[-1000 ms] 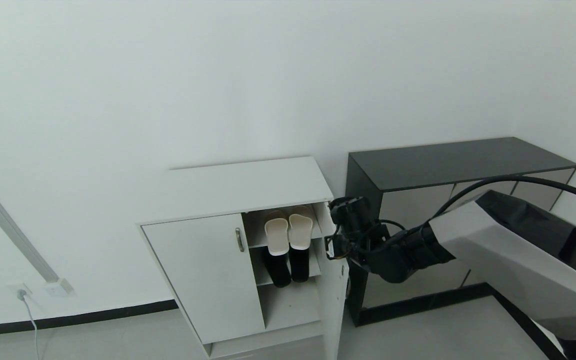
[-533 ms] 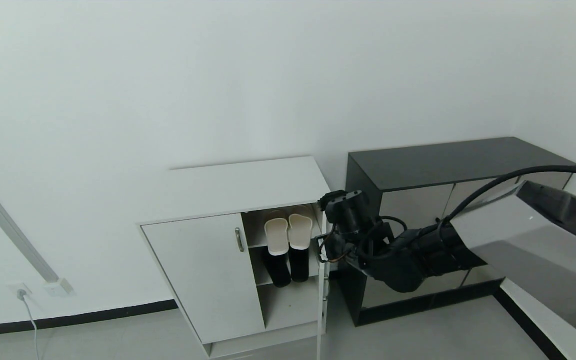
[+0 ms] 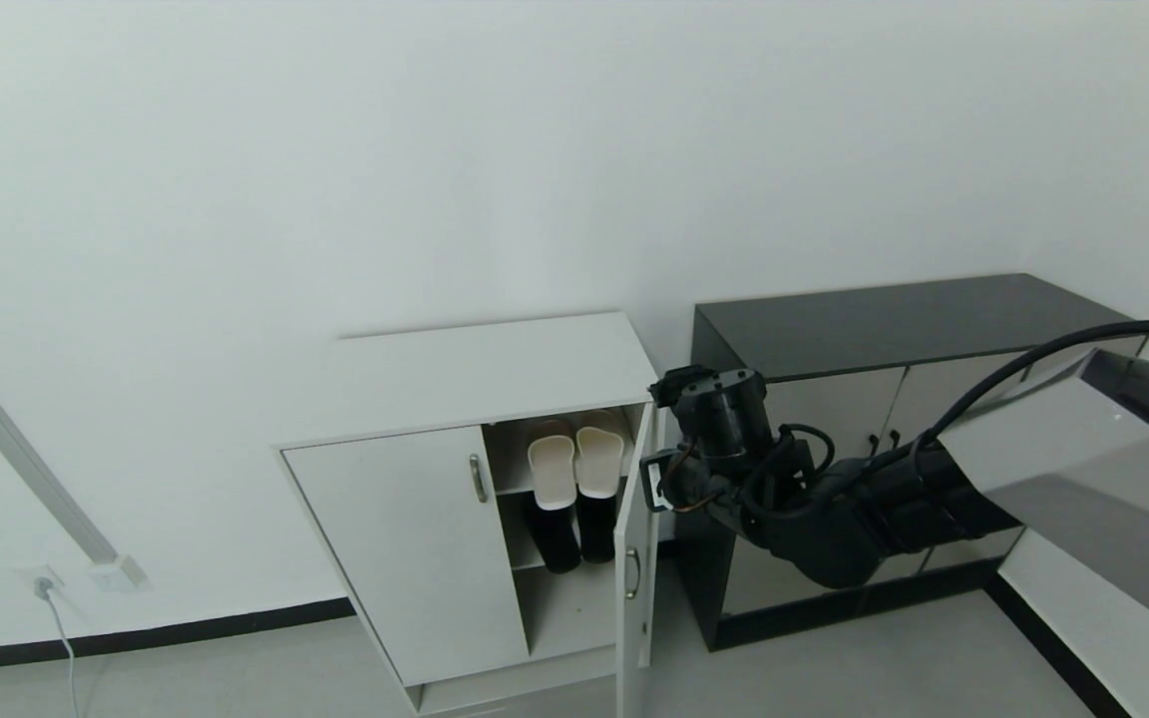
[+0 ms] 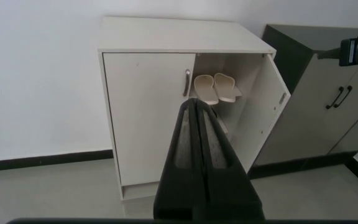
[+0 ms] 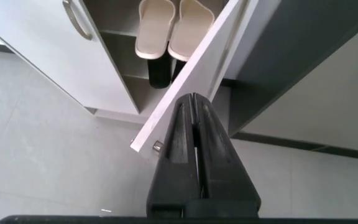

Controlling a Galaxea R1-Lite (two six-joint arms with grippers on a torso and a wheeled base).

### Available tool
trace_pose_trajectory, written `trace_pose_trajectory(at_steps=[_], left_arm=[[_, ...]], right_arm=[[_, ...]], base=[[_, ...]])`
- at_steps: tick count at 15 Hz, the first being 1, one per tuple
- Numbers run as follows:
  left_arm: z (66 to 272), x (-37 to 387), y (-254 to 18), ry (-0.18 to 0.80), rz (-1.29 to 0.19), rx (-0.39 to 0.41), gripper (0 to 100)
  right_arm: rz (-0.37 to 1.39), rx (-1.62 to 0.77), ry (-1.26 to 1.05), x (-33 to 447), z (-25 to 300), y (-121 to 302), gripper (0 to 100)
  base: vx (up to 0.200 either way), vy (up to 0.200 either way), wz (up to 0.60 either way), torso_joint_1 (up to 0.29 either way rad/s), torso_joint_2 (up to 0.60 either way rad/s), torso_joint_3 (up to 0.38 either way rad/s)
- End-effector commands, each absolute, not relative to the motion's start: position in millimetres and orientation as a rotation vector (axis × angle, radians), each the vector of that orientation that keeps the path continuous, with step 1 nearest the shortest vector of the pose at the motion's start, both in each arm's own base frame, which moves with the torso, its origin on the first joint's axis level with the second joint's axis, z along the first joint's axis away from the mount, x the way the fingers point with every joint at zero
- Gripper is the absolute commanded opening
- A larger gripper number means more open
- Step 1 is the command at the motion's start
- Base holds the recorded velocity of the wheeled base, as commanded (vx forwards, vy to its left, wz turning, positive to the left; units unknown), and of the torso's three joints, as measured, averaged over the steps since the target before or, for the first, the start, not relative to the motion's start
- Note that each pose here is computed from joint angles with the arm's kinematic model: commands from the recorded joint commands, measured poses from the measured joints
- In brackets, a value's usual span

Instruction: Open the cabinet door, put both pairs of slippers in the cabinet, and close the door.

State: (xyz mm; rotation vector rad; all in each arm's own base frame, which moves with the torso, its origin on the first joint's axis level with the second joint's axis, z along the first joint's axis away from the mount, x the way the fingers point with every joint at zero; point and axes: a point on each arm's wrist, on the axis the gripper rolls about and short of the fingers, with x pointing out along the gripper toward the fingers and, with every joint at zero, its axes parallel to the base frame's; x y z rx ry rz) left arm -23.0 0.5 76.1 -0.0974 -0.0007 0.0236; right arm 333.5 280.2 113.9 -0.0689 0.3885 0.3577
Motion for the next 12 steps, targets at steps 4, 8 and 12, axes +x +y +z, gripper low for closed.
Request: trace_pose_trajectory(at_steps=[4, 8, 12], left_arm=[[76.1, -22.9, 0.5, 0.000, 0.025, -0.097, 0], [76.1, -22.9, 0.5, 0.000, 0.025, -0.098, 0], [76.1, -22.9, 0.4, 0.000, 0.023, -0.095, 0]], right_arm=[[0.360, -0.082, 0.403, 331.6, 109.1, 280.1, 0], [0.376, -0.083, 0.411, 330.3, 106.2, 281.1, 0], [0.360, -0.096, 0.384, 334.5, 107.3, 272.4, 0]], base=[[0.000, 0.000, 0.15, 0.001, 0.00, 0.001], [0.000, 0.000, 0.60, 0.001, 0.00, 0.001], [0.000, 0.000, 0.15, 0.002, 0.00, 0.003]])
